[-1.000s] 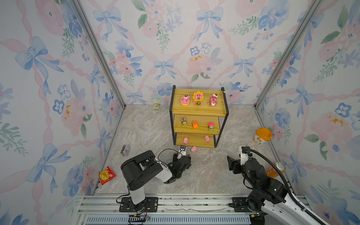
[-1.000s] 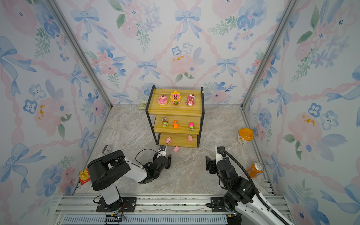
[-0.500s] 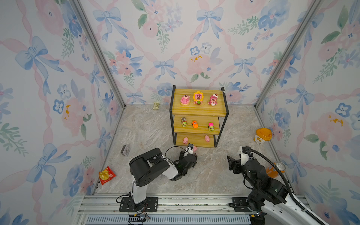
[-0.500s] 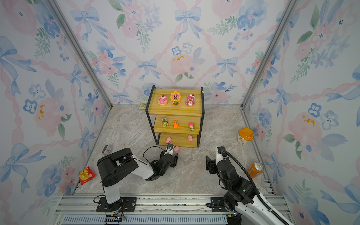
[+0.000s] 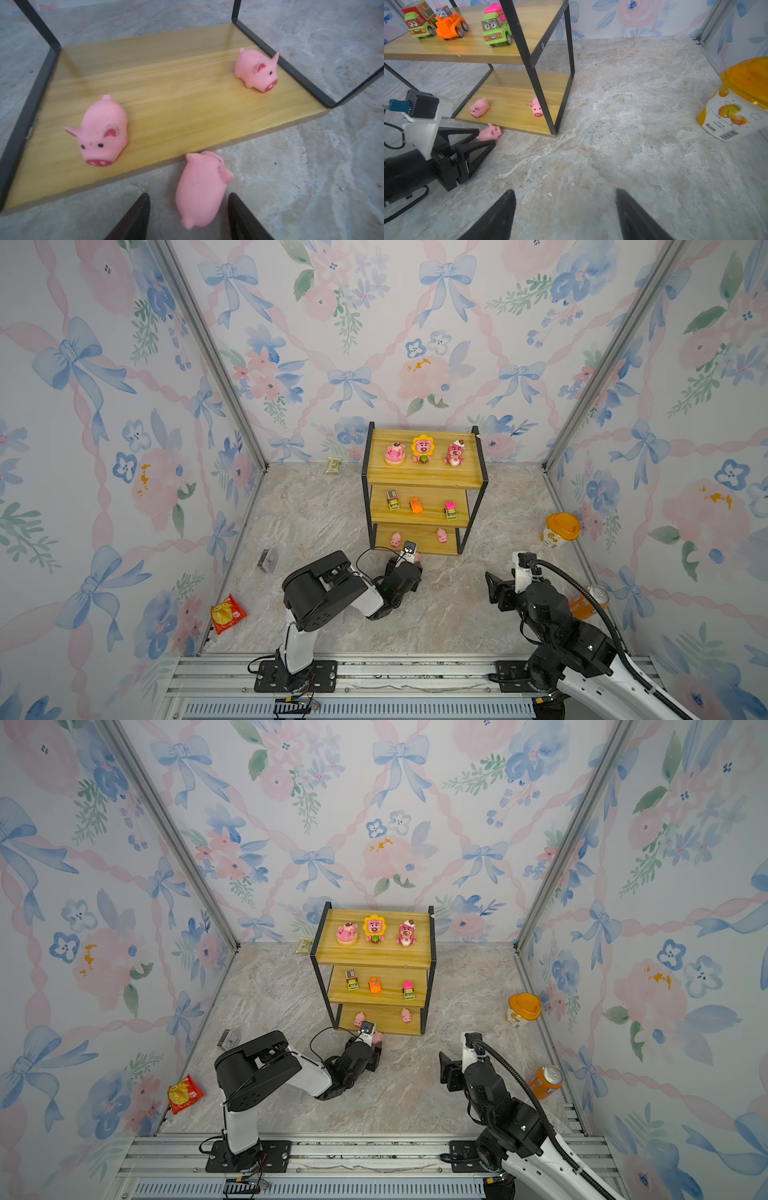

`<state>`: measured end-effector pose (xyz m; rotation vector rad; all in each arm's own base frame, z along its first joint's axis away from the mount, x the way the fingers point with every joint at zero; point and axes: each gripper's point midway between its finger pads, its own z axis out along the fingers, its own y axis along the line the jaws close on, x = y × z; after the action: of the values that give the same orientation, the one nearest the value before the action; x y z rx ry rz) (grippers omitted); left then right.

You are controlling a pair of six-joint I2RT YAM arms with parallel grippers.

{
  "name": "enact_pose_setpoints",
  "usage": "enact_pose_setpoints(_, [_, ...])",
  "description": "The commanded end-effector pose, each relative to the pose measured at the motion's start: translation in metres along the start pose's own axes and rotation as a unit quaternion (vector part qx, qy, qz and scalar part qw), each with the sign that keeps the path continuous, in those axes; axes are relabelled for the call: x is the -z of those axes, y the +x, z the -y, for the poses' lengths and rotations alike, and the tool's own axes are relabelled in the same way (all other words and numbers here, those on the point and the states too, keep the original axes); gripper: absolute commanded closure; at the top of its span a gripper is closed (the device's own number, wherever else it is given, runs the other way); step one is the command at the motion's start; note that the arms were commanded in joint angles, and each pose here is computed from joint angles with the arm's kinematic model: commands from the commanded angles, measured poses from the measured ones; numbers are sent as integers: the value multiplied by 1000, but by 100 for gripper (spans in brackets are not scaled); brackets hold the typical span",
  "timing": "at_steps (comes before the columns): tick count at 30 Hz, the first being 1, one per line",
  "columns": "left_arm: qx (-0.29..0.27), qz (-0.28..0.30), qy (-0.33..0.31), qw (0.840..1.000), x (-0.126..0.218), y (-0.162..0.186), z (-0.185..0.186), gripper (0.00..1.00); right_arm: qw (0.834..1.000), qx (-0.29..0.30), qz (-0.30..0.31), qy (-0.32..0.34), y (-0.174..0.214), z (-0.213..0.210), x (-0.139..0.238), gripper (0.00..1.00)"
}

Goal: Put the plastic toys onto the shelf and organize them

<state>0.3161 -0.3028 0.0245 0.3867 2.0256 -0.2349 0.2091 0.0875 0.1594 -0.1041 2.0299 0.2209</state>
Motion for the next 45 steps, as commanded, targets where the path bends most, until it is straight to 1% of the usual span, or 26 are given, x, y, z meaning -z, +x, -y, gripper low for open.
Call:
enact_pose_setpoints(1, [-13,-8,7,1000,-6,6,1,42,1000,-4,-4,10,2,5,1,22])
enact_pose_setpoints(10, [-38,0,18,999,-8,5,5,44,1000,-4,-4,11,2,5,1,22])
enact_pose_setpoints(12, [-39,0,20,999,-8,6,6,47,1000,-4,-5,13,2,6,1,22])
enact_pose_setpoints(15, [-37,2,18,999,-9,5,6,54,1000,-6,-3,14,2,7,2,22])
enact_pose_setpoints(23, [-35,0,25,999,-7,7,7,63,1000,-6,-3,13,2,7,2,22])
enact_pose_setpoints(28, [-35,3,31,999,-2,5,7,66,1000,-6,-3,15,1,7,3,22])
enact_pose_setpoints(37, [-32,24,34,999,11,-8,7,66,1000,-8,-1,14,1,8,3,22])
enact_pose_setpoints(45, [-24,44,34,998,12,-25,11,66,1000,-8,-2,14,2,8,4,22])
